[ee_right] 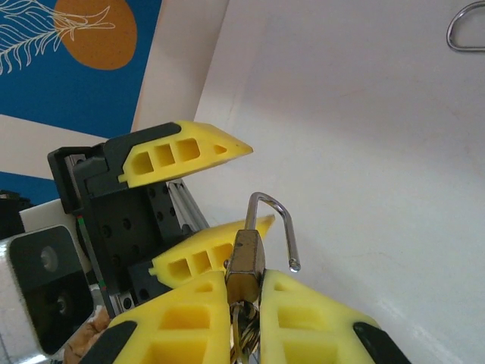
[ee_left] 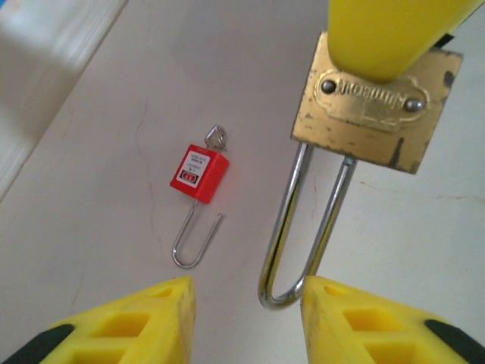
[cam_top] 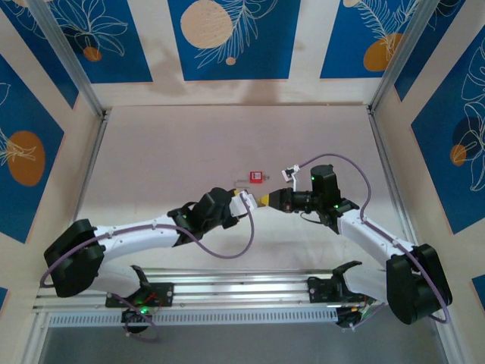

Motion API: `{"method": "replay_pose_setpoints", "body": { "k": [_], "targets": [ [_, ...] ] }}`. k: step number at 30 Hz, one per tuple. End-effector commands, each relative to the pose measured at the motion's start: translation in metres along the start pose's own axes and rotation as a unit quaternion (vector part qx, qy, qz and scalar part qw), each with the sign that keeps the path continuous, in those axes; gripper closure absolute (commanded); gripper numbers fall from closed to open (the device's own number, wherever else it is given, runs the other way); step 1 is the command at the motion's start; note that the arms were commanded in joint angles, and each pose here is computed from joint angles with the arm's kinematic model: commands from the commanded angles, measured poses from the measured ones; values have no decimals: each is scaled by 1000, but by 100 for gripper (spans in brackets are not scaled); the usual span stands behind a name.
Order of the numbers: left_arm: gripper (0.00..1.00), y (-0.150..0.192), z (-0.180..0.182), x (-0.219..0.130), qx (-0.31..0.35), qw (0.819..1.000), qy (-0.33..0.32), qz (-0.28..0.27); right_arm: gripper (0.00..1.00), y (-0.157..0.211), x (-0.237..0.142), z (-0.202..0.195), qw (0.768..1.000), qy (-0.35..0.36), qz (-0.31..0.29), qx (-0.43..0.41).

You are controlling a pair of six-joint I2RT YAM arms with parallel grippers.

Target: Unlock with the key

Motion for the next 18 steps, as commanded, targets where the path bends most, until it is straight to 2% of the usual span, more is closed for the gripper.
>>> {"method": "replay_pose_setpoints", "body": {
  "k": [1, 4, 11, 18],
  "targets": [
    [66, -6, -4, 4, 10, 1000, 11, -19, 87, -5, -3, 18, 1000, -26, 5, -11],
    [73, -4, -8, 7, 10, 1000, 23, -10, 88, -6, -3, 19, 1000, -29, 5, -12],
    [74, 0, -16, 11, 2, 999, 47, 5, 88, -10, -5, 25, 999, -32, -1, -19],
    [88, -2, -12, 15, 6, 1000, 27, 7, 88, -10, -4, 26, 999, -38, -1, -17]
  ]
}}
Point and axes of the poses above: each hand's point on the last joint's axis, 136 mm out from that joint toward the fingers, its own x axis out along the fingers, its own z axis along the line the jaws close on, y = z × x, the point moved 4 cm from there along -x, back along the fingers, and after that the axes turned 9 degrees about -x, right-handed, at the moved point
